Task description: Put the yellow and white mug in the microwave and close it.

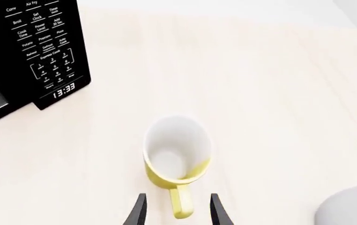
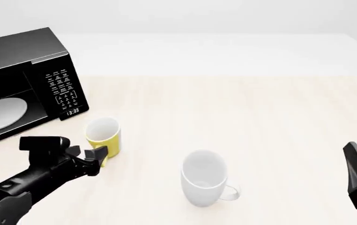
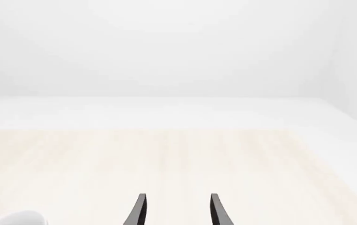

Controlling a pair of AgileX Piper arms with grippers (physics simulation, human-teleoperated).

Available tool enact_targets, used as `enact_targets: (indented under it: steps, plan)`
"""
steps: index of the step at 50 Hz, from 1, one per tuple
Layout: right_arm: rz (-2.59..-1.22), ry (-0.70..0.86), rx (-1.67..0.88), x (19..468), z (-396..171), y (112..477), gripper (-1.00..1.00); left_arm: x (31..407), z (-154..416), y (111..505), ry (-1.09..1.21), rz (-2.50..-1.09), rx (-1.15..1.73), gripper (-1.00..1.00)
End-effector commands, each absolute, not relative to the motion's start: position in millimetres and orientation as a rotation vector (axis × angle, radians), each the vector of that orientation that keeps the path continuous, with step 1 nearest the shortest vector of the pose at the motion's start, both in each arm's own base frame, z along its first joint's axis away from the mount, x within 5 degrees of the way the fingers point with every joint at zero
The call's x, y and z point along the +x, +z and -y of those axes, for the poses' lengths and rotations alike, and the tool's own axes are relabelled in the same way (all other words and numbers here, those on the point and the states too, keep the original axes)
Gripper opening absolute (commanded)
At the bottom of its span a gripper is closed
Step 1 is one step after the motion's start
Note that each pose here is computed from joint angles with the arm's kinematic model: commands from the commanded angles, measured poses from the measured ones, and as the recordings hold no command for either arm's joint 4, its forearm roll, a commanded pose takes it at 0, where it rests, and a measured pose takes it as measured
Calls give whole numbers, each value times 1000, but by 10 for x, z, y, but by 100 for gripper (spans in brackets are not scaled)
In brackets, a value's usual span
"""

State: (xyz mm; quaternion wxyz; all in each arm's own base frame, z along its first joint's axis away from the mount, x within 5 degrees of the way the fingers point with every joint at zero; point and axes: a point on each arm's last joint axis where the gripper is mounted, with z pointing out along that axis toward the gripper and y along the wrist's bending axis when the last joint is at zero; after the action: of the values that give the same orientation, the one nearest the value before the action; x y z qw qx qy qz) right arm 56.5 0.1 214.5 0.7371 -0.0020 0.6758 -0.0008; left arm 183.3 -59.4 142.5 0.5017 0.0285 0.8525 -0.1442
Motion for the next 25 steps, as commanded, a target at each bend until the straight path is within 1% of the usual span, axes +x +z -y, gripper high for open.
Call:
enact_targets:
  steps: [1, 13, 14, 25]
  plan:
    - [-1484, -2, -4, 565, -1, 2145, 100, 1851, 615, 1346, -358, -2088, 59, 100]
    - [-1484, -2, -4, 565, -1, 2145, 100, 1876, 611, 1242, -355, -2117, 40, 100]
    - [-1484, -2, -4, 565, -1, 2145, 100, 1833, 585, 1294, -362, -2083, 30, -100]
    - [-1484, -2, -4, 565, -1, 2145, 100, 1752, 560, 1373, -366, -2055, 34, -100]
